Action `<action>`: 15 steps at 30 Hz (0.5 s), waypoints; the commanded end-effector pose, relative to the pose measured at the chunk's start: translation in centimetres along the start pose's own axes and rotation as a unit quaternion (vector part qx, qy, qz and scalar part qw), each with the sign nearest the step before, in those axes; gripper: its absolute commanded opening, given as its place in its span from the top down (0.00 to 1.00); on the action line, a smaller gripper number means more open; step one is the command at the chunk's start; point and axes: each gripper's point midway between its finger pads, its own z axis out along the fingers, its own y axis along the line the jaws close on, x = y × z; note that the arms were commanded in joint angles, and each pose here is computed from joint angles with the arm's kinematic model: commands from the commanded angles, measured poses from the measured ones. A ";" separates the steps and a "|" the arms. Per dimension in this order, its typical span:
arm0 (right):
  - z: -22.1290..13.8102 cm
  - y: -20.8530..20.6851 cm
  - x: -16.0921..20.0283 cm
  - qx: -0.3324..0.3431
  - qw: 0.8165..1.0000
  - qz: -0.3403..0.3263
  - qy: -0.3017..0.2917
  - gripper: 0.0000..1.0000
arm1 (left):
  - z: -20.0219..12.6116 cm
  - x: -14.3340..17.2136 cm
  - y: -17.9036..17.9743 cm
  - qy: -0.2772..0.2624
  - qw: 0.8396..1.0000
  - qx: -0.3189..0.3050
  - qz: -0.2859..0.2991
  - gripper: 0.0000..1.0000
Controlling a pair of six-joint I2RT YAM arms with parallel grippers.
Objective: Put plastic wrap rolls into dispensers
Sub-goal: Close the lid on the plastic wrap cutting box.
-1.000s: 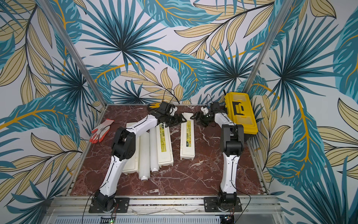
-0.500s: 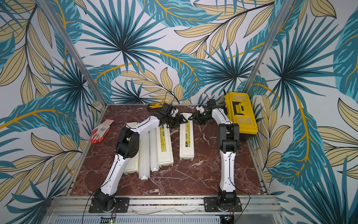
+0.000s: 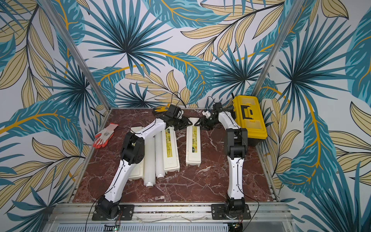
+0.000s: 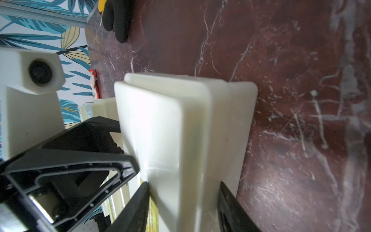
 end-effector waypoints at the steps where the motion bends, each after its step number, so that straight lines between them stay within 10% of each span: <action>1: -0.7 -2.1 1.7 0.091 0.996 -0.004 0.003 0.37 | 1.5 2.8 2.6 0.029 0.997 -0.067 0.011 0.45; 15: -7.4 -1.4 2.6 0.186 0.977 -0.012 -0.100 0.14 | -4.8 -0.2 -4.2 -0.033 0.992 -0.028 0.118 0.26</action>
